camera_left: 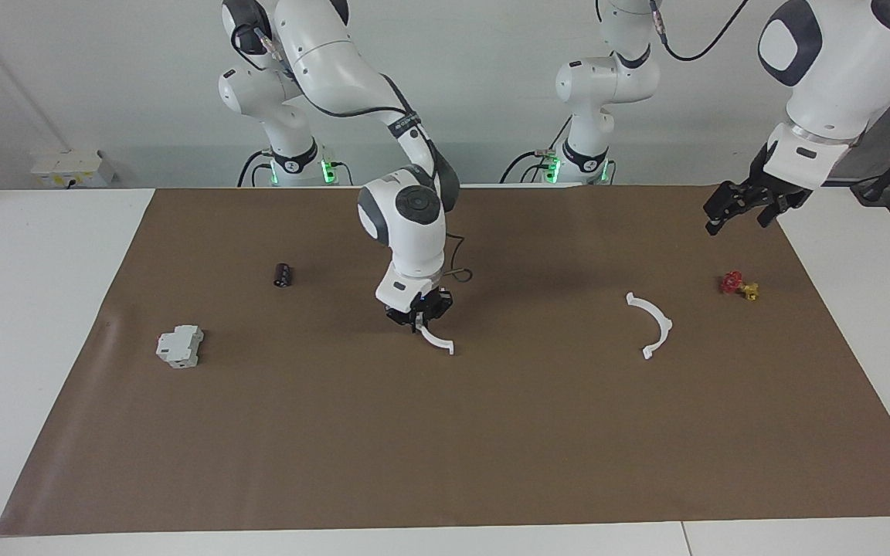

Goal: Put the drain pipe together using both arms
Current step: 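Carry the white half-ring with the right gripper toward the table center, then set down the half-ring, retract the right gripper while the left gripper reaches out, then grasp the other white half-ring with the left gripper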

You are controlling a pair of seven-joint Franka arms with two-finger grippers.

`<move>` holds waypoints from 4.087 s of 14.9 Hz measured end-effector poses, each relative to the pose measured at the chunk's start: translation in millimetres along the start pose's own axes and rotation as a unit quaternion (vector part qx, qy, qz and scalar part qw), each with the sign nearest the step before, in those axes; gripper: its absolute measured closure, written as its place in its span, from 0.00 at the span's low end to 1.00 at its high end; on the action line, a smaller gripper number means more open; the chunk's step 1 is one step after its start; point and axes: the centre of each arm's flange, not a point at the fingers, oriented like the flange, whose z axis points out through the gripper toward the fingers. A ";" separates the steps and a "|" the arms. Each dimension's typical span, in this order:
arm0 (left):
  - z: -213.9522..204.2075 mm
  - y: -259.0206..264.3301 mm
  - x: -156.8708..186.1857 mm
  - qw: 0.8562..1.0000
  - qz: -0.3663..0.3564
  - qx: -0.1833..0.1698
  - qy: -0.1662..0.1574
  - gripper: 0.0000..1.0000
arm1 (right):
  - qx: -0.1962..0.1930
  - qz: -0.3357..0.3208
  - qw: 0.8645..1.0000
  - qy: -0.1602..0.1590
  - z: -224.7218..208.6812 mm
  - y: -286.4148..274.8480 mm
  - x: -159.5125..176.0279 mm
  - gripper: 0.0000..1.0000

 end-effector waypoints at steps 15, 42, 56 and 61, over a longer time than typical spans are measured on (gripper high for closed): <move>0.0 0.0 0.0 1.000 0.000 0.000 0.000 0.00 | 0.013 0.058 0.998 0.035 -71.7 33.1 7.0 0.03; 218.7 -0.6 -25.6 0.997 0.001 -0.007 0.073 0.00 | 0.011 0.145 0.986 -0.076 -257.5 379.0 -84.4 0.00; 294.1 5.3 -19.7 0.985 -0.144 -0.024 0.090 0.00 | 0.012 0.111 0.992 -0.065 -313.8 364.8 -85.2 0.00; 292.9 14.0 -19.7 0.989 -0.117 -0.023 0.091 0.04 | 0.012 0.110 0.992 -0.061 -309.5 365.0 -83.7 0.00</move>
